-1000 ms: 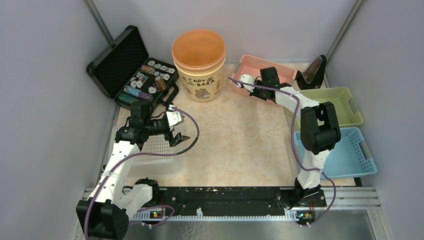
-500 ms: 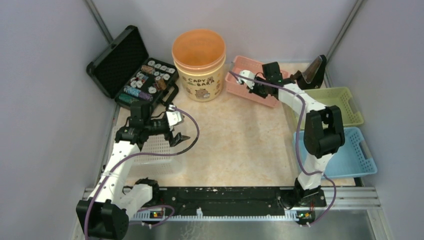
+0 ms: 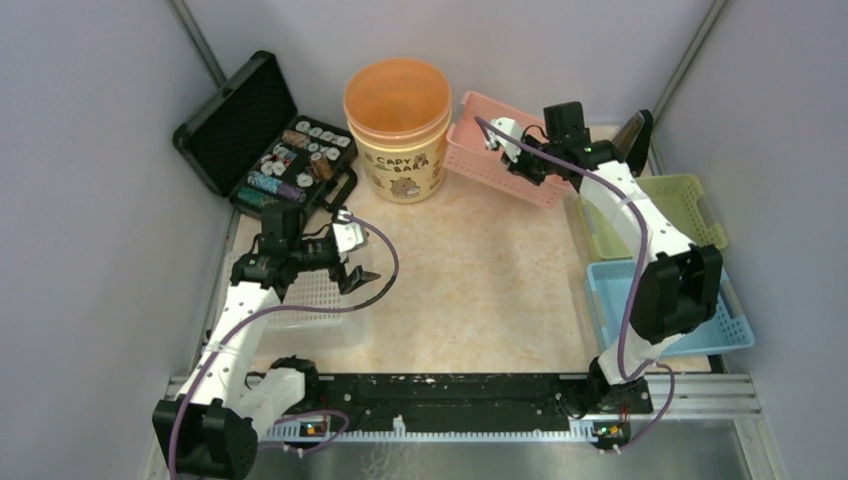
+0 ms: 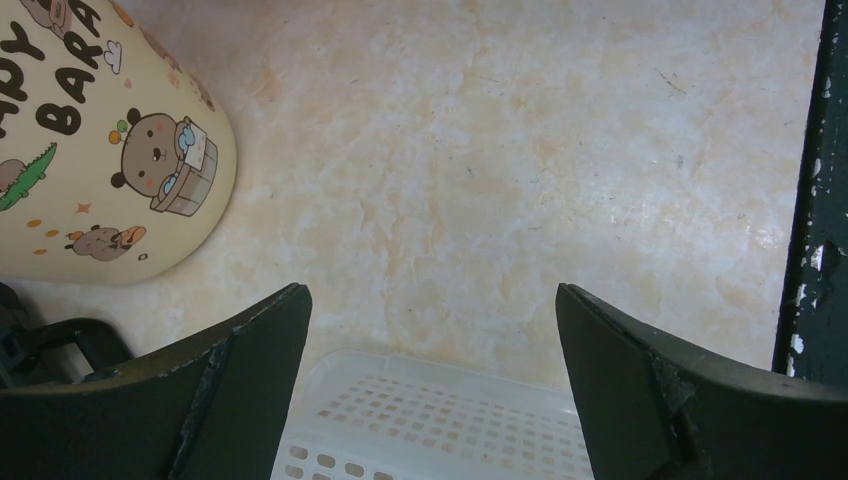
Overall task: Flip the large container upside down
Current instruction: Pick up the container from the center of the board, then turn the container upside down at the center of the board.
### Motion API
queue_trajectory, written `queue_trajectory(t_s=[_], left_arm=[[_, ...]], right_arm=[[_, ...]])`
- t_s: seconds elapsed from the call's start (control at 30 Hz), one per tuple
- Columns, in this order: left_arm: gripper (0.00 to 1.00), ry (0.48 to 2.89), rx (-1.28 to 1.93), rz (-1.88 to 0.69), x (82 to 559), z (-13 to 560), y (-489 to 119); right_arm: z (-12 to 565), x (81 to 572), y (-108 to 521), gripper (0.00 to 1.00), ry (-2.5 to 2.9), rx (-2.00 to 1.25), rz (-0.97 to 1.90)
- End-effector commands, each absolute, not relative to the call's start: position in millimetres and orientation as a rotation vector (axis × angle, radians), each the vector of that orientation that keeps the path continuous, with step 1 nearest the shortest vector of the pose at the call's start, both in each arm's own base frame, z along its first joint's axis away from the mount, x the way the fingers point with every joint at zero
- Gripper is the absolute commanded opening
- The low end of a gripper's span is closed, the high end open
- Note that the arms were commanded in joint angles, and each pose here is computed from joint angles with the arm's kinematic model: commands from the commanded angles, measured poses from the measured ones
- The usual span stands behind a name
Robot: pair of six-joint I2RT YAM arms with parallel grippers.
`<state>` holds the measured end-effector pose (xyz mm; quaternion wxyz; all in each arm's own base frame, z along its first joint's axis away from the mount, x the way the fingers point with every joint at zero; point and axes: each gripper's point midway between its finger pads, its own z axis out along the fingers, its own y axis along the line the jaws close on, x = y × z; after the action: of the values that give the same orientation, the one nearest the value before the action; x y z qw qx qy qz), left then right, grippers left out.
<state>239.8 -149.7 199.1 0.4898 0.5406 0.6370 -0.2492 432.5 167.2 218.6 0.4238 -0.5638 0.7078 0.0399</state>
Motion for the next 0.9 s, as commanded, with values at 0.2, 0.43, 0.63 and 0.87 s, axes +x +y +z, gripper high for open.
queue_trajectory(t_s=[0.2, 0.43, 0.63, 0.87], left_arm=[[0.99, 1.485, 1.327, -0.634, 237, 206, -156], [0.99, 1.476, 1.33, -0.639, 236, 208, -156], [0.99, 1.471, 1.333, -0.648, 235, 209, -157], [0.99, 1.464, 1.332, -0.656, 234, 212, -158]], right_arm=[[285, 388, 172, 0.0, 1.653, -1.302, 0.192], [285, 341, 169, 0.0, 1.658, -1.287, 0.284], [295, 293, 180, 0.0, 1.603, -1.264, 0.457], [288, 255, 197, 0.0, 1.615, -1.228, 0.712]])
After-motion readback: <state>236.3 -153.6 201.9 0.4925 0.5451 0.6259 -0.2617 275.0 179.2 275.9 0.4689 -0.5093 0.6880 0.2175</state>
